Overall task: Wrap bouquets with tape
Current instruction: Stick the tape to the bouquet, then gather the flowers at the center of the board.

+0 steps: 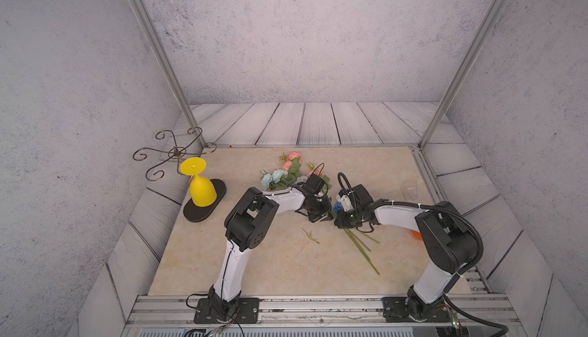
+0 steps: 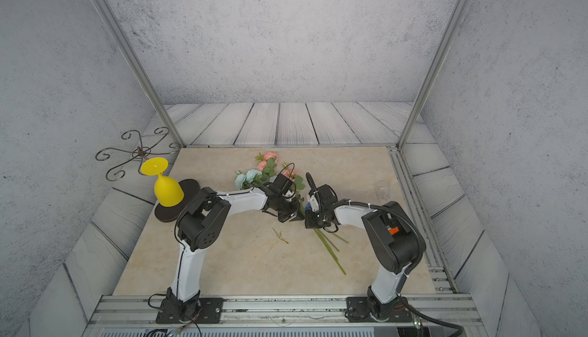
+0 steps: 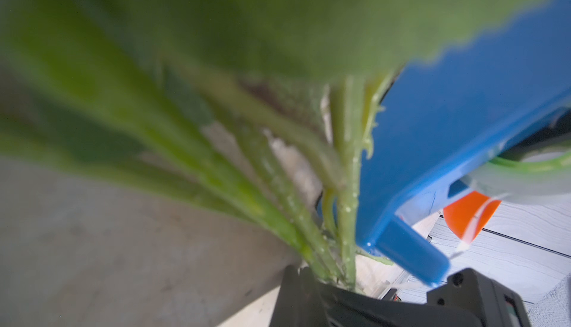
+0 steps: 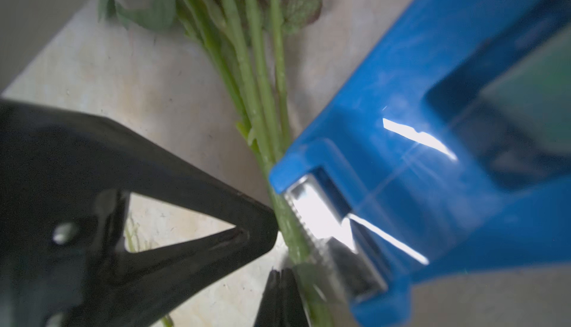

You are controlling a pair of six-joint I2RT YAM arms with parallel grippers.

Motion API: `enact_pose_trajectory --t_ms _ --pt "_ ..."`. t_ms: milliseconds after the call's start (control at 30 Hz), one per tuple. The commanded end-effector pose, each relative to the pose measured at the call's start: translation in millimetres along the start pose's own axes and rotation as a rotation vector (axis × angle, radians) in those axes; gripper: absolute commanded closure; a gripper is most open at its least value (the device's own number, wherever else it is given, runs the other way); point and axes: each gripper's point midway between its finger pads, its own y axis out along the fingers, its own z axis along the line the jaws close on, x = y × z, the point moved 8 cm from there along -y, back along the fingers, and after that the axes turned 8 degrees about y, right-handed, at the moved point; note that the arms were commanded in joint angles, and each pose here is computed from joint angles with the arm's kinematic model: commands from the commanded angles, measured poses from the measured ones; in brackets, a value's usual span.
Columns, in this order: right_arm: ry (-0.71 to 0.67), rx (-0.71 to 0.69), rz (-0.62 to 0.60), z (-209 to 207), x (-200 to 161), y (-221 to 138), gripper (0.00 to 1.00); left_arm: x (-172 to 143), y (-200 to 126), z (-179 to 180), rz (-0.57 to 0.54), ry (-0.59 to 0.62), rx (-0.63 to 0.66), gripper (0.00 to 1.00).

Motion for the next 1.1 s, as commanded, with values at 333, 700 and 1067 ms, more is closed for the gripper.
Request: enact_pose_trajectory --t_ms 333,700,1067 --pt "-0.008 0.031 -0.080 35.5 9.9 -74.4 0.96 6.9 -42.5 0.8 -0.062 -0.036 0.000 0.96" --pt "-0.145 -0.206 -0.353 40.0 49.3 -129.4 0.20 18.7 -142.0 -2.7 -0.293 -0.080 -0.060 0.14" --pt "-0.158 -0.165 -0.190 30.2 46.8 -137.5 0.22 28.5 -115.6 -0.1 -0.204 -0.387 0.240 0.14"
